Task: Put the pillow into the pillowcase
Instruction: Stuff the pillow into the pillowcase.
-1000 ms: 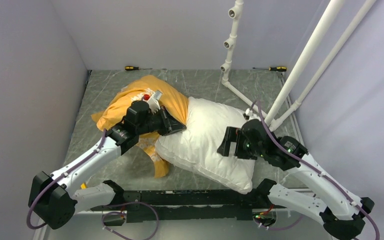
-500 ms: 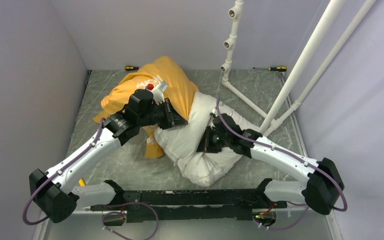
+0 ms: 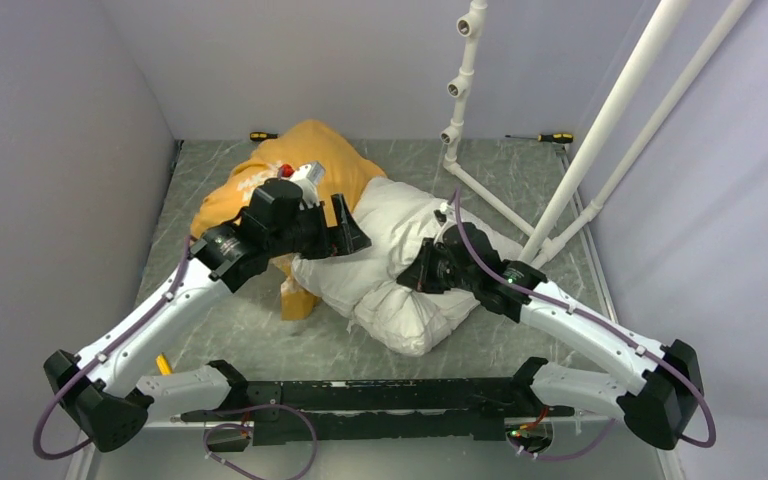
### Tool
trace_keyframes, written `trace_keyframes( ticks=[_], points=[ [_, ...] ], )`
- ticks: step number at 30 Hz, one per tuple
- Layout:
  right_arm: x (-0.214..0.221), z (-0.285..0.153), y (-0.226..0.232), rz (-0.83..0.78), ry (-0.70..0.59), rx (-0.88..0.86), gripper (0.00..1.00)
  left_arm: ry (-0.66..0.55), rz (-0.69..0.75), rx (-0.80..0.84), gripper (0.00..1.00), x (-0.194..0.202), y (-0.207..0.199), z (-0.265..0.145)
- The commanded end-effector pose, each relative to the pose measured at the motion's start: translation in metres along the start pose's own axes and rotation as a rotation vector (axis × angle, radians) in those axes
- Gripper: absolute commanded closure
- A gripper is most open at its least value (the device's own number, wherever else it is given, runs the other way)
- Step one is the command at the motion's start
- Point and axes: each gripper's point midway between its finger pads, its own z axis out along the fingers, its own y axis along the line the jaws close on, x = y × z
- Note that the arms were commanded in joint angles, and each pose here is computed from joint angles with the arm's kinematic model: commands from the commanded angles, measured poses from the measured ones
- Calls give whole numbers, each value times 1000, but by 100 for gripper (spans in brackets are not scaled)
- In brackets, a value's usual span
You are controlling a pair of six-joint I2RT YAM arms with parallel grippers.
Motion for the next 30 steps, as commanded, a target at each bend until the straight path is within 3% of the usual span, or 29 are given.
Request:
trace_keyframes(
  ticks=[1, 5, 11, 13, 15, 17, 24, 30],
  points=[
    [-51, 0, -2, 36, -251, -7, 100, 105, 122, -183, 9, 19, 22, -52],
    [-49, 8, -5, 44, -225, 8, 100, 34, 110, -449, 5, 12, 77, -94],
    [-63, 21, 8, 27, -200, -8, 100, -1, -64, -433, 3, 39, 107, -118],
    [-64, 26, 15, 14, -182, -34, 100, -33, -53, -309, 1, 39, 91, -115],
    [-66, 29, 23, 14, -182, -75, 100, -32, -36, -176, 6, 38, 72, -103],
    [-67, 30, 28, 35, -184, -108, 100, 19, -49, -147, 11, 41, 65, -95],
    [-82, 33, 44, 92, -198, -166, 100, 24, -235, -431, 1, 68, 120, -105],
    [-92, 39, 41, 132, -184, -166, 100, 119, -481, -491, 1, 120, 157, -69]
  ],
)
